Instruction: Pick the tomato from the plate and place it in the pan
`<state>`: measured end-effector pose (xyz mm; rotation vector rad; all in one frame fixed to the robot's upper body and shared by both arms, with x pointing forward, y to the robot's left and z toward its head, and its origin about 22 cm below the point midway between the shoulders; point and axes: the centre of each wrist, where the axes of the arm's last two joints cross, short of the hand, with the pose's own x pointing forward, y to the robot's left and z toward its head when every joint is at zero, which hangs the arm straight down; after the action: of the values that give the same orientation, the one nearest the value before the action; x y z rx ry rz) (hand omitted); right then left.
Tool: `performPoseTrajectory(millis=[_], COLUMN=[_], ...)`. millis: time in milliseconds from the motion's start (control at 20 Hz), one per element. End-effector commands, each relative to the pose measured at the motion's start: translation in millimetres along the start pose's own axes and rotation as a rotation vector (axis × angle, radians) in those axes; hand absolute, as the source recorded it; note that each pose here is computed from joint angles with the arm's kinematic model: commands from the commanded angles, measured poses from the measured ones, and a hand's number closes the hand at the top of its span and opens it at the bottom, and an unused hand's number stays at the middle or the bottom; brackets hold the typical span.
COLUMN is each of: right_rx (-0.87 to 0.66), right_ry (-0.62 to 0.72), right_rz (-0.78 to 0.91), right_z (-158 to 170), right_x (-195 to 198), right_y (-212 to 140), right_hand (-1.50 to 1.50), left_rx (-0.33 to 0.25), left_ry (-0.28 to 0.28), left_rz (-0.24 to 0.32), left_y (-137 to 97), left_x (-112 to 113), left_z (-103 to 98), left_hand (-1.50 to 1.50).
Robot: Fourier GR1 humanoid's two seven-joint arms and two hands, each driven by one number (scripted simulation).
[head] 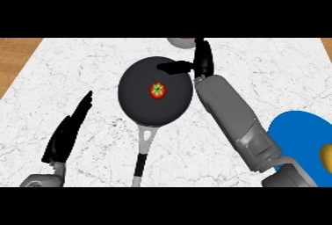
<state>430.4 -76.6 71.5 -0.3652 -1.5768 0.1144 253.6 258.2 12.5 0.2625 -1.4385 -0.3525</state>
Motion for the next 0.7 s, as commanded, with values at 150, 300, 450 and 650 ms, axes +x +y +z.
performPoseTrajectory(millis=[150, 300, 450, 650], right_rx=[-0.081, -0.094, -0.087, -0.073], right_ry=[-0.039, -0.072, -0.1, -0.089], right_rz=[-0.098, -0.058, -0.054, -0.014], right_z=[-20, -14, -20, -22], right_x=[-17, -69, -75, -96], right_y=[-43, -80, -105, -161], right_hand=[-1.5, -1.5, -1.5, -1.5], left_rx=[0.056, 0.065, 0.068, 0.072], left_ry=[0.044, 0.059, 0.064, 0.051], left_rz=[-0.003, 0.013, 0.022, 0.013], left_y=[17, 14, 16, 7], left_x=[-4, -5, -17, -18], left_z=[20, 18, 28, 32], left_hand=[0.0, 0.0, 0.0, 0.0])
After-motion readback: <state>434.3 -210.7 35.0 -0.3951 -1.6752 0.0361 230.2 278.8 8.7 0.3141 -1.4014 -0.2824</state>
